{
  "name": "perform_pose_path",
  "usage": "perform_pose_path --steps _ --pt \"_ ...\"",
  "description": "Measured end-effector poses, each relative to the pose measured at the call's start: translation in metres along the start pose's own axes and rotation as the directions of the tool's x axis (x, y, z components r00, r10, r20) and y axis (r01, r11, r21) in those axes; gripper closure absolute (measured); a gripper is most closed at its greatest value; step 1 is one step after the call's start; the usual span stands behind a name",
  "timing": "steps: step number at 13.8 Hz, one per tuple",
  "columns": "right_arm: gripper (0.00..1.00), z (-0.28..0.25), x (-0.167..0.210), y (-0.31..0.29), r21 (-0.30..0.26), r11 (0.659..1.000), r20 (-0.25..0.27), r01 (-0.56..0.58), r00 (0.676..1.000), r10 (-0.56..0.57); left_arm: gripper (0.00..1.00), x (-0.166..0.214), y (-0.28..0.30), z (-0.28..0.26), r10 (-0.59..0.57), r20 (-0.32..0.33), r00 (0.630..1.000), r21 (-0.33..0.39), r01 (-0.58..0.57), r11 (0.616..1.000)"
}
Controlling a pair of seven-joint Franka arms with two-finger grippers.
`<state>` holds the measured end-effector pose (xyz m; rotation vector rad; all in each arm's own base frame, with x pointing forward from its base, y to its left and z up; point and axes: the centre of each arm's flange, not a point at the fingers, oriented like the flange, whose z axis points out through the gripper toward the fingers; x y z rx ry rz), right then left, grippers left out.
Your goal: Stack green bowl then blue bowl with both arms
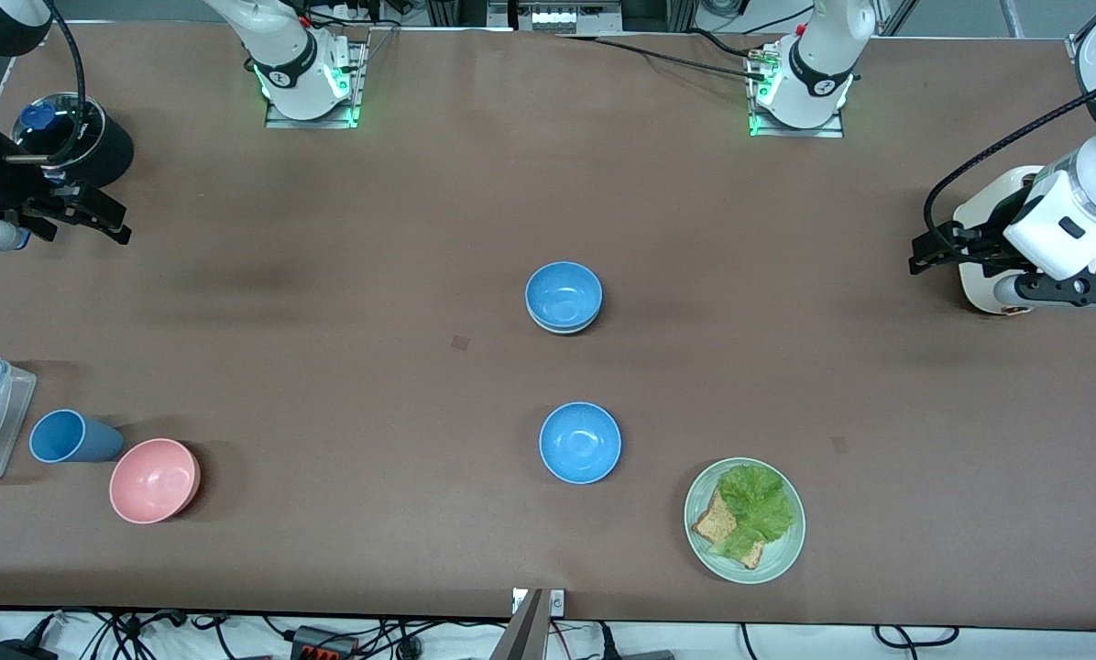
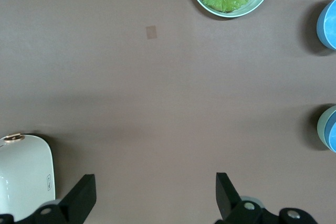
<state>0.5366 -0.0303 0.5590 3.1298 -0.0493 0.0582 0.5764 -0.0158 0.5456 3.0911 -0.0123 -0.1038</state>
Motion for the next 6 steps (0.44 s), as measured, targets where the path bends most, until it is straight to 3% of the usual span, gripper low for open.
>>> perform_pose_path --steps 6 --pt "0.00 -0.0018 0.0007 0.0000 0.000 1.000 -0.006 0.000 1.000 0.000 0.00 0.0000 -0.0002 -0.0003 0.000 -0.001 1.000 0.000 0.000 1.000"
